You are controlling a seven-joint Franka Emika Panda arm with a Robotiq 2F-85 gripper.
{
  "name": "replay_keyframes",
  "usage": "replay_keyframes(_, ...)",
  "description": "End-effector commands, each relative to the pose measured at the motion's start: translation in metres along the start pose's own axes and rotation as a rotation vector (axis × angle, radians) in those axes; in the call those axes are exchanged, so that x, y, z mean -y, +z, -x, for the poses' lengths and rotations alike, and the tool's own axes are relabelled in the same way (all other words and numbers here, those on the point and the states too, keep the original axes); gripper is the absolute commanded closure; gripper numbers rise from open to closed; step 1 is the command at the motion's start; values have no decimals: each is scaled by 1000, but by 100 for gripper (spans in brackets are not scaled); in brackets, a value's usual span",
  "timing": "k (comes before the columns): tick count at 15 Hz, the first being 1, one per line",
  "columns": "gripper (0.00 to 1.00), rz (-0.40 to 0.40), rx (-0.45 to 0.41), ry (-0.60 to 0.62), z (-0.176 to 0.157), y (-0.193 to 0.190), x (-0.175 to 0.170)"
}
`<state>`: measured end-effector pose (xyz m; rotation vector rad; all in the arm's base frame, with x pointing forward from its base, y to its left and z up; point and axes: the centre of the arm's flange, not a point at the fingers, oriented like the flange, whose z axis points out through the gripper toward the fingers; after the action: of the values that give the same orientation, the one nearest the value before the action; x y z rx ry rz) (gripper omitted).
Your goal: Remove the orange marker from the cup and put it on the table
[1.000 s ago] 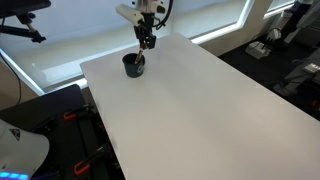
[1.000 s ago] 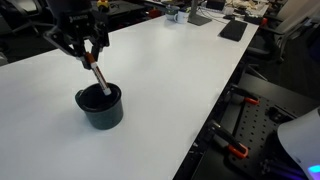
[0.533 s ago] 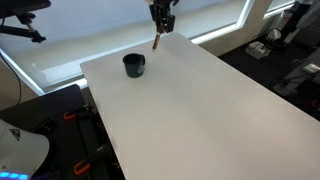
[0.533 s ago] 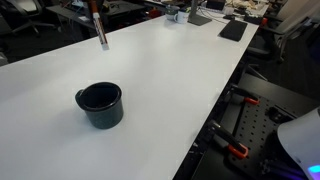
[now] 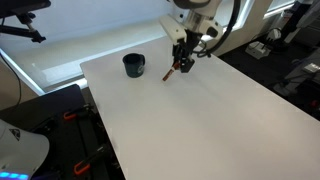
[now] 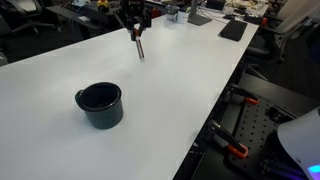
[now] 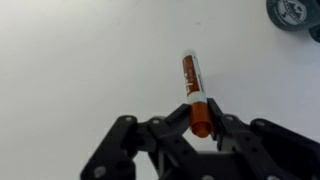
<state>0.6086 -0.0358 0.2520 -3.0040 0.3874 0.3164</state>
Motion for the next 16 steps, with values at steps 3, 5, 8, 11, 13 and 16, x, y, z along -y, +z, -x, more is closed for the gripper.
replay_keyframes(3, 94, -127, 283, 114, -60, 73, -22)
replay_keyframes(5, 94, -173, 380, 161, -67, 94, -24)
replay_keyframes(8, 51, -157, 376, 156, -47, 106, -32)
replay_keyframes(11, 55, -157, 386, 159, -51, 115, -35)
replay_keyframes(13, 51, -157, 385, 157, -51, 114, -34)
replay_keyframes(16, 51, -157, 384, 157, -51, 114, -34)
